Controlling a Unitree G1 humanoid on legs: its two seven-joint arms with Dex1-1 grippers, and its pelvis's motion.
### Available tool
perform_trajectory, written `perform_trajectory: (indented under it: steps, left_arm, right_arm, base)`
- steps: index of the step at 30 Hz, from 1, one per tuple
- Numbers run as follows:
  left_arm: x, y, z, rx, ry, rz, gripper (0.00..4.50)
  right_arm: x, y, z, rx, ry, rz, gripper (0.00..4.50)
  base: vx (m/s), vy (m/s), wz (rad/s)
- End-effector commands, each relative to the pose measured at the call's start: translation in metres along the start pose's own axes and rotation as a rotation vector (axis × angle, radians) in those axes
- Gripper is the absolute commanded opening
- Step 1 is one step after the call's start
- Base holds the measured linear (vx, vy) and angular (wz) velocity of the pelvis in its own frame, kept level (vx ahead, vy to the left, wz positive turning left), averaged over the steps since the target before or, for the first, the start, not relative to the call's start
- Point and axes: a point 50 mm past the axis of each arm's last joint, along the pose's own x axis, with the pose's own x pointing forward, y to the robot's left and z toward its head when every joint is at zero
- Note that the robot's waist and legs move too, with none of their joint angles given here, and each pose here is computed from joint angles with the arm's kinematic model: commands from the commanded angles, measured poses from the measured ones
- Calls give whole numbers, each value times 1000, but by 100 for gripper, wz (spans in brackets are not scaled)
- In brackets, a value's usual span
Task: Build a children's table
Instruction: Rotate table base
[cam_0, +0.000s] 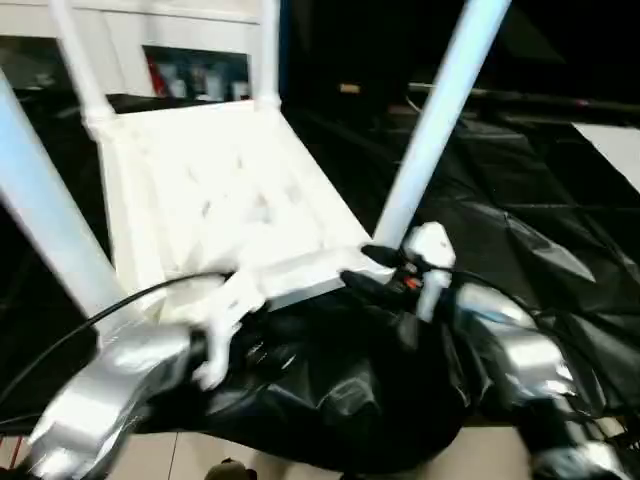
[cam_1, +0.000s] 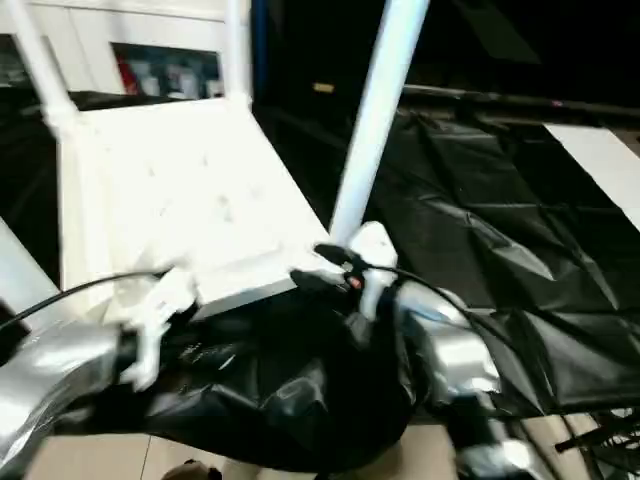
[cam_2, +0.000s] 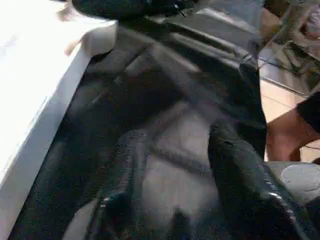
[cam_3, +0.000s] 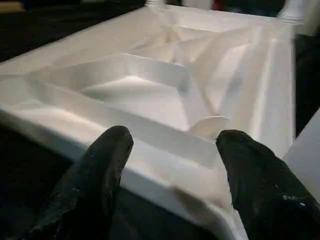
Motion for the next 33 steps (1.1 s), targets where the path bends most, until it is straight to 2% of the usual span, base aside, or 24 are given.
perform_trajectory:
  steps: [1,3,6,8,11,12,16,18,22,23,25,26,33]
  left_arm:
    - [-14,-5,-4,-33,35,38,239]
    - [-19,-7,-6,-49,44,45,264]
    - [-36,-15,-20,-92,105,61,272]
    - [-46,-19,-28,-116,140,74,300]
    - [-57,-18,-32,-121,157,112,313]
    - [-68,-18,-34,-127,168,138,323]
    - [-79,-17,-34,-130,179,159,355]
    - [-98,-13,-30,-97,166,206,380]
    - [-115,-3,-19,-38,126,259,424]
    - [-121,4,-6,10,60,287,436]
    - [-122,6,0,29,20,284,446]
    - [-119,8,7,41,-35,259,446]
    - [-98,14,26,107,-205,188,448]
  right_arm:
    - [5,-16,-1,-20,23,-147,318]
    - [7,-21,-1,-23,28,-191,318]
    - [13,-40,-4,14,65,-364,318]
    - [16,-49,-3,27,75,-458,318]
    - [18,-56,-2,39,83,-511,318]
    - [20,-61,0,31,88,-542,318]
    - [22,-64,3,28,85,-557,318]
    - [24,-67,8,21,65,-547,318]
    - [25,-66,12,-1,40,-500,318]
    - [25,-62,13,-17,23,-438,318]
    - [23,-61,12,-23,16,-407,318]
    - [19,-59,8,-32,15,-376,318]
    - [-7,-59,-4,-27,-13,-393,318]
  base:
    - [0,0,0]
    - [0,0,0]
    - [0,0,0]
    - [0,0,0]
    - [0,0,0]
    - [0,0,0]
    - [0,0,0]
    - [0,0,0]
    - [0,0,0]
    - [0,0,0]
    - [0,0,0]
    - [0,0,0]
    - [0,0,0]
